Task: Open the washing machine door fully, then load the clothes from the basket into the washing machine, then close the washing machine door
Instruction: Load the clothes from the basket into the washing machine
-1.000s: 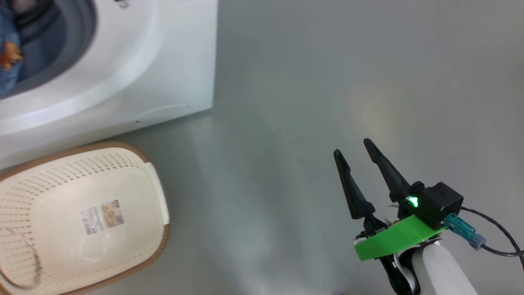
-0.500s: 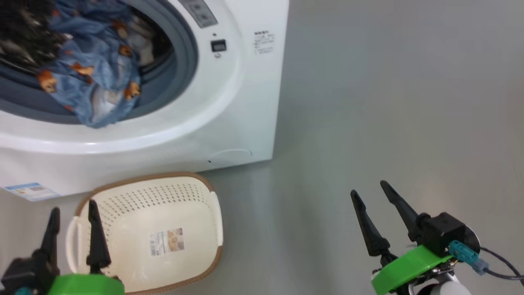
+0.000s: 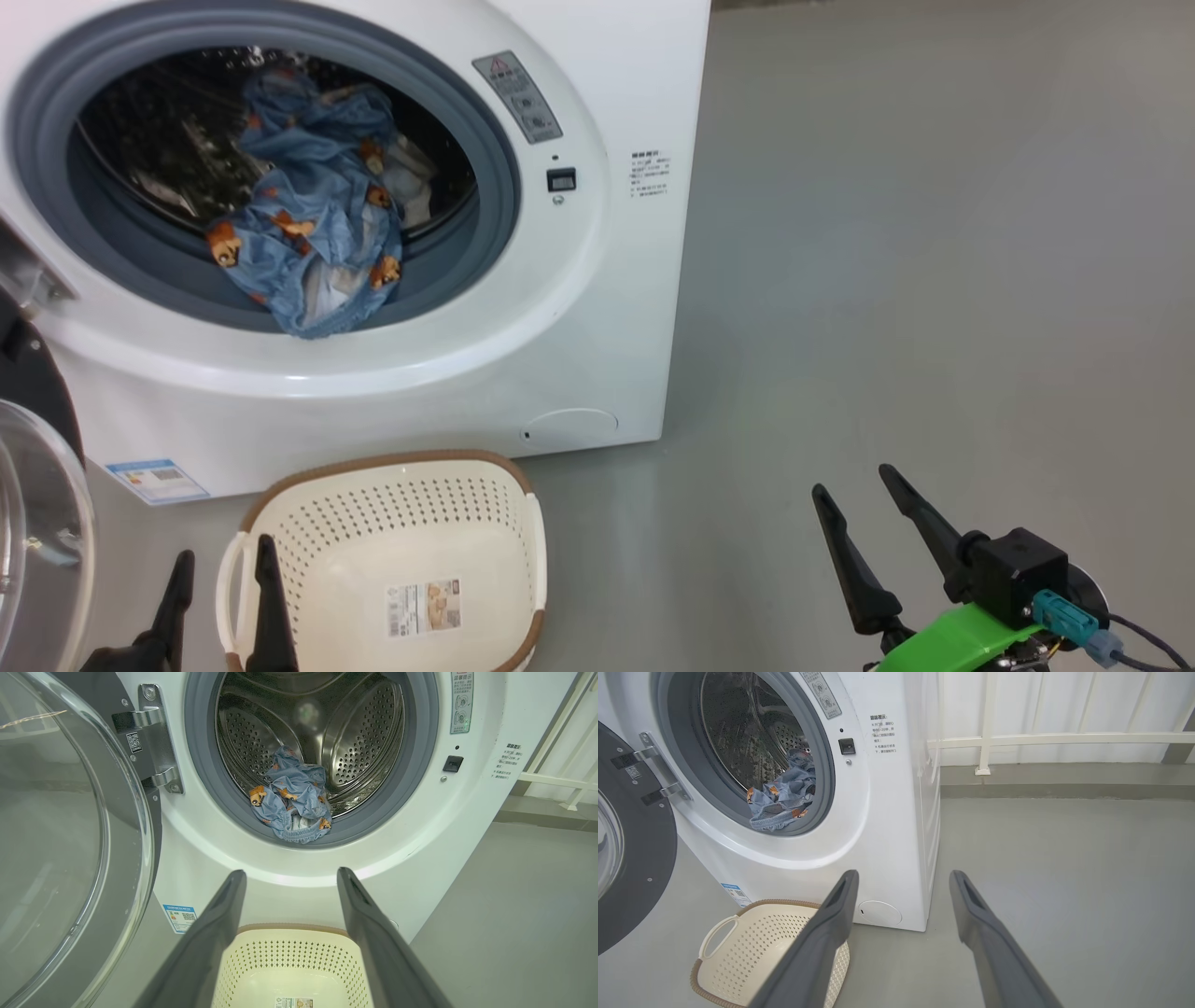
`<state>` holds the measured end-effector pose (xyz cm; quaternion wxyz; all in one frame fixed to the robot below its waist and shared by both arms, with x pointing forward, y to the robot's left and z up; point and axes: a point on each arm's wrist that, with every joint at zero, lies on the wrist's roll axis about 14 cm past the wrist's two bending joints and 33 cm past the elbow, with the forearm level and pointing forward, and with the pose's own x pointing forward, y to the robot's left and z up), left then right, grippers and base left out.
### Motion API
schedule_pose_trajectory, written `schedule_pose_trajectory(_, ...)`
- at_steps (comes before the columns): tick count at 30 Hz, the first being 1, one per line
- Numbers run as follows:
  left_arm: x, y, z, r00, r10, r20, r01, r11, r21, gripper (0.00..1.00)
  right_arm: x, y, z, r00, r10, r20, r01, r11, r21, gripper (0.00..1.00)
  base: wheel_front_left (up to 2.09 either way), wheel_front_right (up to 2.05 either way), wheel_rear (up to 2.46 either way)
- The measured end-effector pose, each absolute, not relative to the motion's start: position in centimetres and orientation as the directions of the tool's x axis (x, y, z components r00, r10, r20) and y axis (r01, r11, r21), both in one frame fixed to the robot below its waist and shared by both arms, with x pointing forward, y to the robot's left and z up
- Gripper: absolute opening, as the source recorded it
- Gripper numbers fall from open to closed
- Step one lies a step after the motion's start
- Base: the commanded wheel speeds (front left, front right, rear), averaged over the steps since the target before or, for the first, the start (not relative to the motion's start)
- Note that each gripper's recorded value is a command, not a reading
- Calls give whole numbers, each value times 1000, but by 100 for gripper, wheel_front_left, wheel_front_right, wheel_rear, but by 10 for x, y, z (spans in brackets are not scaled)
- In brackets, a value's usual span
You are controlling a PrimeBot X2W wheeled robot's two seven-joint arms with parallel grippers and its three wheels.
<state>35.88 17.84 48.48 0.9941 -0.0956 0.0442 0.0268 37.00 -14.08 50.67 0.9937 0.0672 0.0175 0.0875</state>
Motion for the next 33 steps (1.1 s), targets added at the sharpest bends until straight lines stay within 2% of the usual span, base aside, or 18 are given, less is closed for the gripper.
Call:
schedule_pose_trajectory(23, 351, 175, 486, 994, 45, -105, -65, 978, -198, 100, 363, -140, 515, 984, 179, -3, -177, 975, 134, 100, 0, 0, 0)
schedule_pose_trajectory(33, 367, 172, 475, 991, 37, -131, -63, 977, -203, 100, 369, -139, 506, 983, 182, -29, -177, 974, 140, 100, 0, 0, 0)
